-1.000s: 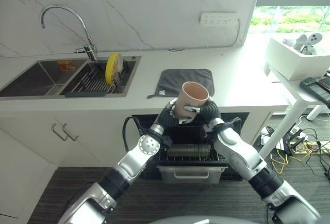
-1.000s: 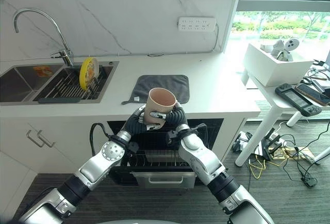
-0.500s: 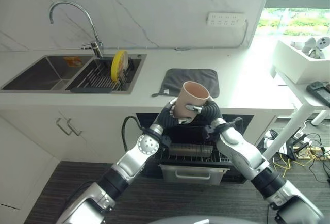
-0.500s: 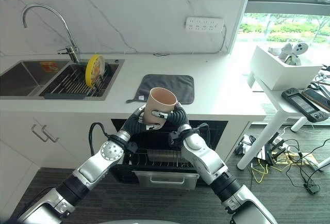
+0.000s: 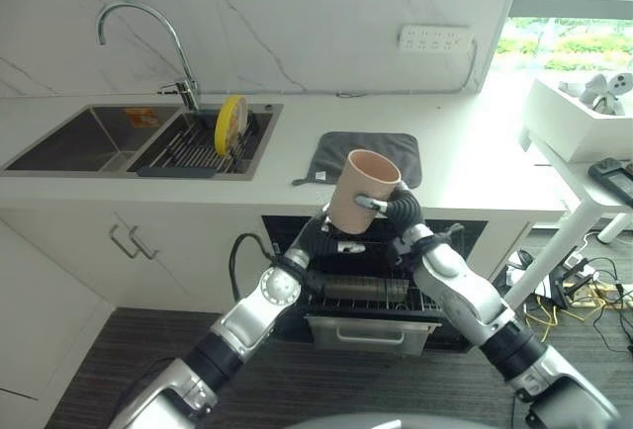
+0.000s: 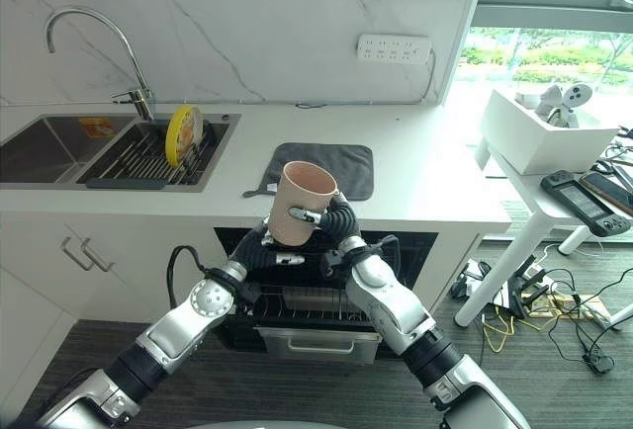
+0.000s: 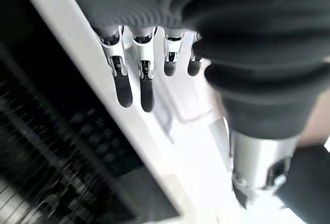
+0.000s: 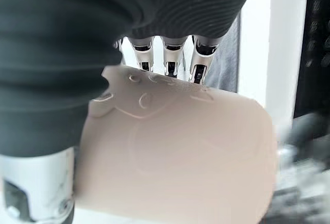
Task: Place the dishes in the dishwasher.
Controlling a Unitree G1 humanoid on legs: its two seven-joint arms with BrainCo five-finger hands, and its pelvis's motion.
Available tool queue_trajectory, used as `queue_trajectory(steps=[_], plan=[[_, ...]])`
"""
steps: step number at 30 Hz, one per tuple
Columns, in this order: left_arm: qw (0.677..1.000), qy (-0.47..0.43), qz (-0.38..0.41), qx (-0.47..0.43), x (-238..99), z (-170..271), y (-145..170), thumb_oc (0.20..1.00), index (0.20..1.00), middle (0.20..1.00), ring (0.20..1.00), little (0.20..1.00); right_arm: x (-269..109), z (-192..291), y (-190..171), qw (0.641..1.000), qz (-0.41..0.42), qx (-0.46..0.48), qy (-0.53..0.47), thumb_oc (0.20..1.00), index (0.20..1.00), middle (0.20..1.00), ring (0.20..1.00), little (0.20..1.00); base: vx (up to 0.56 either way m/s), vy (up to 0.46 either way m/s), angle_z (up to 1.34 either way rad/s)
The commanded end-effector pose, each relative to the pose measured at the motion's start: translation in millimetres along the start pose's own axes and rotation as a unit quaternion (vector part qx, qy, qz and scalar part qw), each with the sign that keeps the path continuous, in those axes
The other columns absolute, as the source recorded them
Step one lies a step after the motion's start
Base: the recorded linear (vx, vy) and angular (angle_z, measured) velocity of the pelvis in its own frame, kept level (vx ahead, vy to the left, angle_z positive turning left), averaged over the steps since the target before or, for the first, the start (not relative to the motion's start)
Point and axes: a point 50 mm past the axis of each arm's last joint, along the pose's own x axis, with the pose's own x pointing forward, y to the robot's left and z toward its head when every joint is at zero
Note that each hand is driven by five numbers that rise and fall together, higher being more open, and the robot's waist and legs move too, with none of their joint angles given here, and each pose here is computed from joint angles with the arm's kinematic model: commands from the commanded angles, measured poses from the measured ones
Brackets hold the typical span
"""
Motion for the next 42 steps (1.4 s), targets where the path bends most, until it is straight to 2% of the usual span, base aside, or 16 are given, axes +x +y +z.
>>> queue_trajectory(steps=[1, 13, 17, 20, 26, 29, 33, 37, 38, 40, 42], plan=[[1.0, -0.026, 0.001, 0.01, 11, 11, -1, 1.0, 1.0, 1.0, 1.0, 1.0, 9, 61, 22, 0.984, 0.05, 0.067, -0.157, 0.2, 0.2, 0.2, 0.2, 0.2, 0.0, 0.0, 0.0], [0.997, 0.016, 0.069, -0.009, -6, -22, 16, 1.0, 1.0, 1.0, 1.0, 1.0, -5, 66, -11, 0.978, -0.013, 0.079, -0.194, 0.2, 0.2, 0.2, 0.2, 0.2, 0.0, 0.0, 0.0], [0.993, 0.031, 0.111, -0.028, -15, -35, 28, 1.0, 1.0, 1.0, 1.0, 1.0, -15, 77, -32, 0.969, -0.051, 0.077, -0.228, 0.2, 0.2, 0.2, 0.2, 0.2, 0.0, 0.0, 0.0], [0.983, 0.052, 0.166, -0.055, -32, -53, 43, 1.0, 1.0, 1.0, 1.0, 1.0, -35, 80, -62, 0.96, -0.106, 0.069, -0.25, 0.2, 0.2, 0.2, 0.2, 0.2, 0.01, -0.004, 0.01], [0.968, 0.055, 0.233, -0.077, -61, -72, 71, 1.0, 1.0, 1.0, 1.0, 1.0, -64, 60, -101, 0.959, -0.171, 0.065, -0.216, 0.2, 0.2, 0.2, 0.2, 0.2, 0.0, -0.005, 0.0], [0.973, 0.056, 0.215, -0.061, -64, -74, 75, 1.0, 1.0, 1.0, 1.0, 1.0, -68, 49, -104, 0.964, -0.175, 0.06, -0.192, 0.2, 0.2, 0.2, 0.2, 0.2, 0.02, -0.038, -0.01], [0.991, 0.074, 0.114, 0.017, -63, -75, 67, 1.0, 1.0, 1.0, 1.0, 1.0, -67, 37, -103, 0.975, -0.154, 0.054, -0.152, 0.2, 0.2, 0.2, 0.2, 0.2, 0.01, -0.013, -0.06], [0.99, 0.068, 0.096, 0.074, -61, -70, 82, 1.0, 1.0, 1.0, 1.0, 1.0, -63, 28, -99, 0.982, -0.129, 0.046, -0.126, 0.2, 0.2, 0.2, 0.2, 0.2, 0.05, 0.005, -0.12], [0.991, 0.063, 0.104, 0.05, -62, -66, 92, 1.0, 1.0, 1.0, 1.0, 1.0, -63, 24, -95, 0.985, -0.119, 0.048, -0.115, 0.2, 0.2, 0.2, 0.2, 0.2, 0.04, -0.015, -0.01], [0.991, 0.058, 0.119, -0.028, -63, -66, 92, 1.0, 1.0, 1.0, 1.0, 1.0, -62, 19, -89, 0.987, -0.104, 0.053, -0.108, 0.2, 0.2, 0.2, 0.2, 0.2, 0.04, -0.051, 0.01], [0.993, 0.038, 0.111, -0.019, -62, -62, 87, 1.0, 1.0, 1.0, 1.0, 1.0, -62, 14, -83, 0.989, -0.097, 0.053, -0.102, 0.2, 0.2, 0.2, 0.2, 0.2, 0.03, -0.104, 0.01]])
